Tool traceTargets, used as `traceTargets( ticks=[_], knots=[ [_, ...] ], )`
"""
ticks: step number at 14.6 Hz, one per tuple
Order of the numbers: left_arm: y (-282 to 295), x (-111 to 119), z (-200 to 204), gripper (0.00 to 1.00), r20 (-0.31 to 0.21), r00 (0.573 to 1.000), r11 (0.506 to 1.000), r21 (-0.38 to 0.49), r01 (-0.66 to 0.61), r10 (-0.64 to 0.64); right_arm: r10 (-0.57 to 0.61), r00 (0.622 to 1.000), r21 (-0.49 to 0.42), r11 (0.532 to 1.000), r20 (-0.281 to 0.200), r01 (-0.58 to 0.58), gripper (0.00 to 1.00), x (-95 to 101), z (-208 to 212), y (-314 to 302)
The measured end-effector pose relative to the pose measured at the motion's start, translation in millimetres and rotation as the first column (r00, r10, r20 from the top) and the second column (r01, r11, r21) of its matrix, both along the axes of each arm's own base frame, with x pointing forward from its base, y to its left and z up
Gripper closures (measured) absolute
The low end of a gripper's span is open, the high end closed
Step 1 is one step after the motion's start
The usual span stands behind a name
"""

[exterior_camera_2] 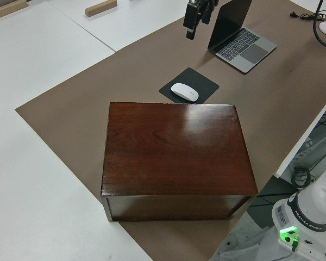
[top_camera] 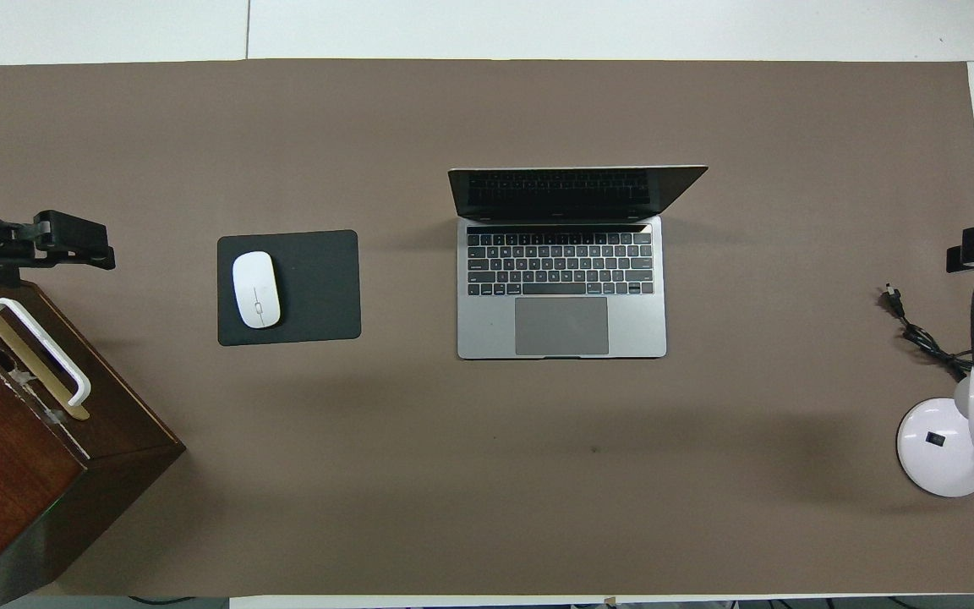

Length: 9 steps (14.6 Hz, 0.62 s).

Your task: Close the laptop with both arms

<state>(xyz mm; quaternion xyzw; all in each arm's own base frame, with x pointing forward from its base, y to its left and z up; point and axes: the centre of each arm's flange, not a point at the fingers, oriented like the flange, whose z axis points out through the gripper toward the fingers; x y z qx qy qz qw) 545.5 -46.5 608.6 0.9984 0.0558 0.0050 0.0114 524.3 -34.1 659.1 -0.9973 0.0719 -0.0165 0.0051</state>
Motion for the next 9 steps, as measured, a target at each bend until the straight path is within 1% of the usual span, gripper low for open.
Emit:
traceTargets(
  ticks=[9],
  knots=[
    [0.6, -1.0, 4.6, 0.00, 0.009, 1.000, 1.000, 0.000, -0.001, 0.001, 0.000, 1.000, 0.000, 1.000, 0.000, 0.000, 0.00, 0.0, 0.0, 0.0]
  ],
)
